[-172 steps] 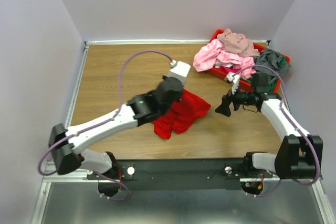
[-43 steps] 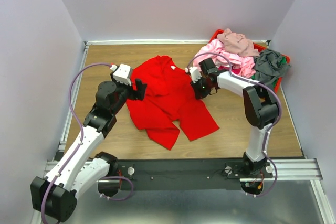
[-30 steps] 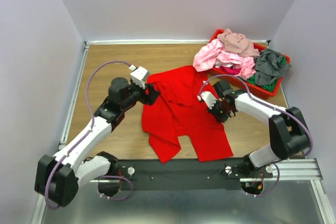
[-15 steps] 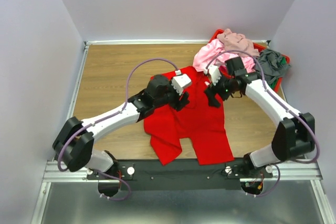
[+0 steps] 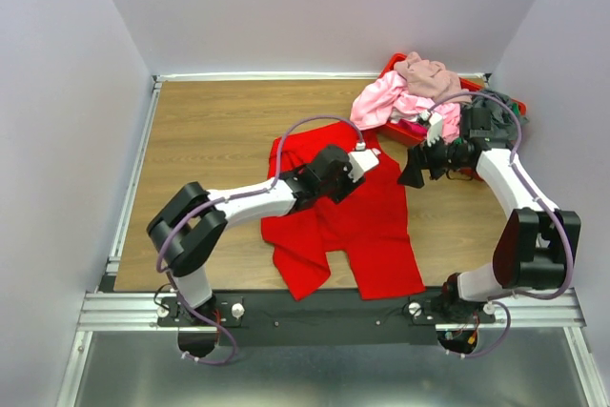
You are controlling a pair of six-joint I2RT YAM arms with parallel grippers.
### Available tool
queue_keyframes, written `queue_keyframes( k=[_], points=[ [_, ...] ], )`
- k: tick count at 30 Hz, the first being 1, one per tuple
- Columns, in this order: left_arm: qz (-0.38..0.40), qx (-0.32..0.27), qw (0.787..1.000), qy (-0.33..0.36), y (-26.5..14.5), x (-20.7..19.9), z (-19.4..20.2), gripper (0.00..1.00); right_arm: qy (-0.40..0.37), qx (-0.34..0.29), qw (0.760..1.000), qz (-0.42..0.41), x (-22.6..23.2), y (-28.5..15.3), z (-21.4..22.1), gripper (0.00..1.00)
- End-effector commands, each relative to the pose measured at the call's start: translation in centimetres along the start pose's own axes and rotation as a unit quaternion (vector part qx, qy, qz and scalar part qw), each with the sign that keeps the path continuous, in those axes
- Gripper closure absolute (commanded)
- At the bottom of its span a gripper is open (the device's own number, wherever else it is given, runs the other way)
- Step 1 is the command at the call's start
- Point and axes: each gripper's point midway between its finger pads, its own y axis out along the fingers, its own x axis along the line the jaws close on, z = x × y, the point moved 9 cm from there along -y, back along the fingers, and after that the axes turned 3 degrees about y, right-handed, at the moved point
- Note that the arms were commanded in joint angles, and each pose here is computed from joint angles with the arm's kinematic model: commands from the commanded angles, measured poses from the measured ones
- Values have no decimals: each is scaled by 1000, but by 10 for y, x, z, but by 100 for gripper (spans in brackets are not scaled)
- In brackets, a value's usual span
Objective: Fold and stack the t-shirts
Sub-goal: Flatten the tshirt out
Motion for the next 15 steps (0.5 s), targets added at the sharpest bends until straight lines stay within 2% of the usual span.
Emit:
queue_keyframes(
  k=[1,8,15],
  points=[
    [-39,64,997,36,10,-4,14,46,0,-30,999,-21,7,-1,4,0],
    [-80,133,986,67,24,-8,34,49,7,-32,999,-19,4,-2,7,0],
    [-102,168,976,89,34,-6,45,50,12,-35,999,-13,2,-5,8,0]
  ],
)
